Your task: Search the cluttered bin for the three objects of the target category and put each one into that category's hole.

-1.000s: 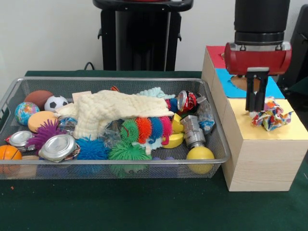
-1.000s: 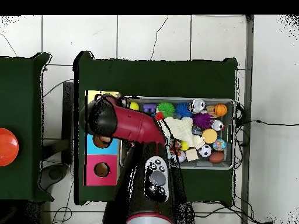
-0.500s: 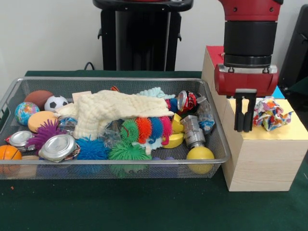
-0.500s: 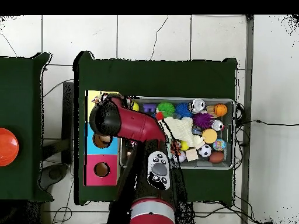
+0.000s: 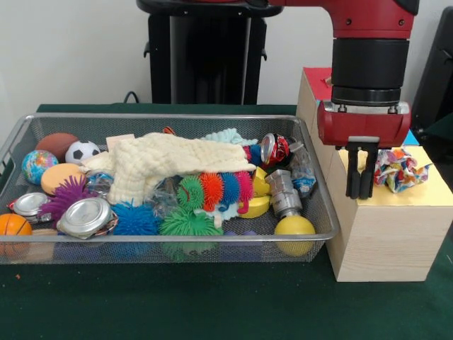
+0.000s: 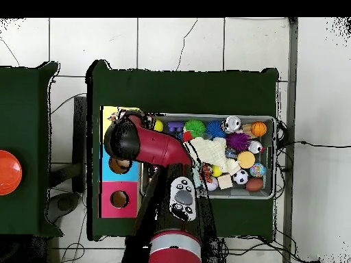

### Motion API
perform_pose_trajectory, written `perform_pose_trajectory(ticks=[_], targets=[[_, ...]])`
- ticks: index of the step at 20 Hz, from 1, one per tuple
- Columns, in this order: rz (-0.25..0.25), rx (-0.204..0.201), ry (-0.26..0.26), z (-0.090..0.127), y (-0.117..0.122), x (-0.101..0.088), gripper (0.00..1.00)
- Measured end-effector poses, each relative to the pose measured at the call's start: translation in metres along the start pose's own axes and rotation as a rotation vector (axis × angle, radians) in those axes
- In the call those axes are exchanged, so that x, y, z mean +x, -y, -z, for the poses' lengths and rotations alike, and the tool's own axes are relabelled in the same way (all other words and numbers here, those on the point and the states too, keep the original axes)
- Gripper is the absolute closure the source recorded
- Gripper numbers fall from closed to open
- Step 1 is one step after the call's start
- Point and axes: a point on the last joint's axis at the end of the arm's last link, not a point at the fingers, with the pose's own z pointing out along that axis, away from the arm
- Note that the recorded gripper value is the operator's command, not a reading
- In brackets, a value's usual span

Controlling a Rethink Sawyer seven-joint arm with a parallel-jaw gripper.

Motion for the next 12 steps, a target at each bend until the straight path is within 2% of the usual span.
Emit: perform_pose_trajectory(ticks=[5, 8, 12], targets=[[0.019, -0.001, -0.007, 0.004, -0.012, 0.005, 1.00], [0.038, -0.014, -0.045, 0.014, -0.026, 0.008, 1.00], [0.050, -0.021, -0.083, 0.027, -0.032, 0.009, 1.00]])
